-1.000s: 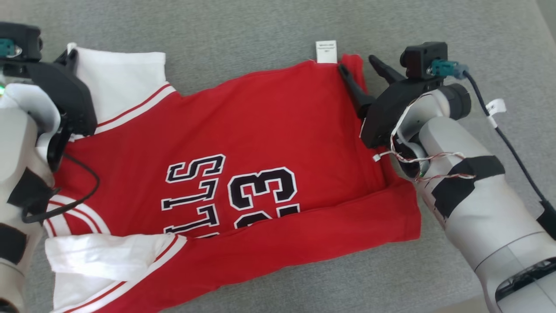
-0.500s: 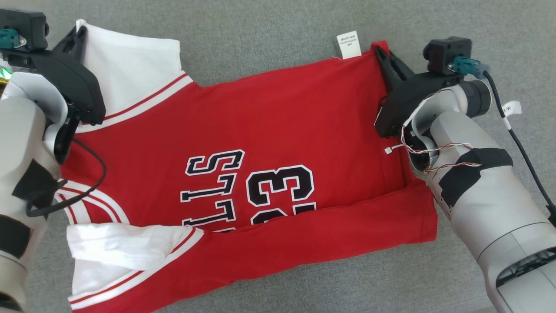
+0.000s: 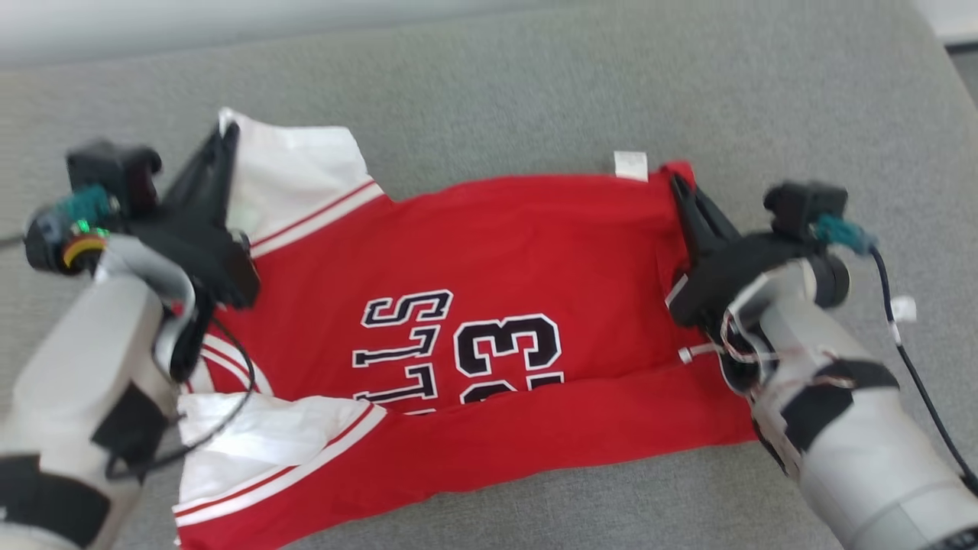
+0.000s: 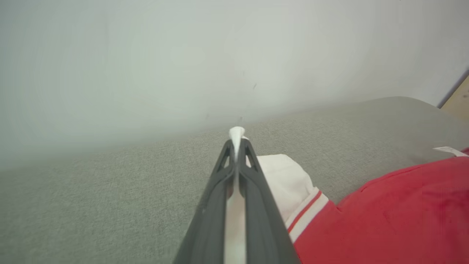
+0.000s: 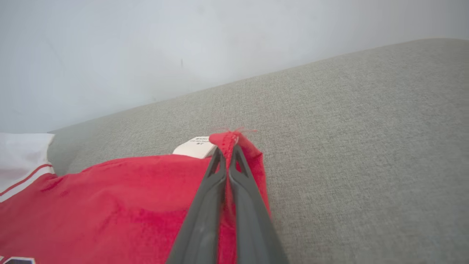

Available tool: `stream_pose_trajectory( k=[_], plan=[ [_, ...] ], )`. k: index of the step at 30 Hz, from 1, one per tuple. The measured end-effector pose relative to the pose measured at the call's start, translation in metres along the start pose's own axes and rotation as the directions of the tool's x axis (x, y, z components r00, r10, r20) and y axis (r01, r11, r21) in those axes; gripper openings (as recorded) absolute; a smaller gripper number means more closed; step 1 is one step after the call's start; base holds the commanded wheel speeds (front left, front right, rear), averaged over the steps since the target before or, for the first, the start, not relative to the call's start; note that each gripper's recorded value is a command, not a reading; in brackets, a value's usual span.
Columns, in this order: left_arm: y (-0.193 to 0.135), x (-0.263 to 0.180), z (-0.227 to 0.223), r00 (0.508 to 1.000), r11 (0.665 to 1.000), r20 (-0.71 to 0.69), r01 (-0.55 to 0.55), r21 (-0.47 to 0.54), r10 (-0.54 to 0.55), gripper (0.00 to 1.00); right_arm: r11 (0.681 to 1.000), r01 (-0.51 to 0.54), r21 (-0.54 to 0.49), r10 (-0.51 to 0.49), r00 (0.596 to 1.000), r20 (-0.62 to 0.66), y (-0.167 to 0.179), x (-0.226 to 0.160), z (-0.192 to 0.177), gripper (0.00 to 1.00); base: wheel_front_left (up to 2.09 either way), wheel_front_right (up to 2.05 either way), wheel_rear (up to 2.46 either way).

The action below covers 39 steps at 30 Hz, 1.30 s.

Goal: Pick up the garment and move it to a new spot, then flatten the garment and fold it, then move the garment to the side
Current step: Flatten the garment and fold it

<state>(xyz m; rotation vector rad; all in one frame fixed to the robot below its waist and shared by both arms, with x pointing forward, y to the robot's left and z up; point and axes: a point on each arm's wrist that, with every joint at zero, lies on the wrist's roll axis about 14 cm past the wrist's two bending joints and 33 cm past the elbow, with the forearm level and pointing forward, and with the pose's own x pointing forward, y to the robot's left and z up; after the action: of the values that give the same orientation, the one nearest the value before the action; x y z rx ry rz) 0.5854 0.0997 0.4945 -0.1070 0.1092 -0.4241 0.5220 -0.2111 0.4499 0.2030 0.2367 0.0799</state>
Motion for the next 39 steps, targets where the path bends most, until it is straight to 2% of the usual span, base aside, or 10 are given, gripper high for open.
stream_pose_trajectory(
  k=[11,20,25,28,29,30,31,35,39],
  plan=[
    [-0.02,-0.086,0.005,0.991,0.991,0.115,-0.047,-0.124,0.062,0.0,0.993,-0.048,0.104,0.044,0.998,0.04,0.007,-0.046,-0.01,0.0,0.0,0.0,0.0],
    [-0.034,-0.152,-0.023,0.988,0.976,0.07,-0.123,-0.182,0.138,0.0,0.983,-0.044,0.177,0.034,0.998,0.059,0.004,-0.084,-0.025,0.0,0.0,0.0,0.0],
    [-0.035,-0.172,-0.042,0.982,0.965,0.023,-0.182,-0.19,0.19,0.0,0.981,-0.03,0.194,0.017,0.998,0.067,0.001,-0.096,-0.028,0.0,0.0,0.0,0.0],
    [-0.043,-0.18,-0.061,0.982,0.961,-0.032,-0.188,-0.202,0.185,0.0,0.983,-0.01,0.186,0.003,0.999,0.035,-0.004,-0.104,-0.038,0.0,0.0,0.0,0.0],
    [-0.045,-0.182,-0.065,0.983,0.963,-0.046,-0.186,-0.193,0.18,0.27,0.983,-0.007,0.186,0.001,0.999,0.032,-0.004,-0.106,-0.04,0.16,0.0,0.0,0.0],
    [-0.043,-0.183,-0.066,0.98,0.961,-0.047,-0.196,-0.195,0.191,0.46,0.983,-0.007,0.185,0.001,1.0,0.029,-0.004,-0.107,-0.041,0.4,0.0,0.0,0.0],
    [-0.04,-0.184,-0.066,0.978,0.958,-0.047,-0.21,-0.193,0.205,1.0,0.982,-0.008,0.186,0.003,1.0,0.027,-0.002,-0.108,-0.041,1.0,0.0,0.0,0.0],
    [-0.032,-0.188,-0.062,0.972,0.963,-0.031,-0.237,-0.128,0.235,1.0,0.981,0.004,0.196,-0.015,0.999,0.051,-0.006,-0.113,-0.036,1.0,0.0,0.0,0.0],
    [-0.019,-0.19,-0.026,0.954,0.957,0.089,-0.282,-0.063,0.287,1.0,0.98,0.0,0.198,-0.013,0.998,0.064,-0.005,-0.119,-0.032,1.0,0.0,0.0,0.0]
  ],
)
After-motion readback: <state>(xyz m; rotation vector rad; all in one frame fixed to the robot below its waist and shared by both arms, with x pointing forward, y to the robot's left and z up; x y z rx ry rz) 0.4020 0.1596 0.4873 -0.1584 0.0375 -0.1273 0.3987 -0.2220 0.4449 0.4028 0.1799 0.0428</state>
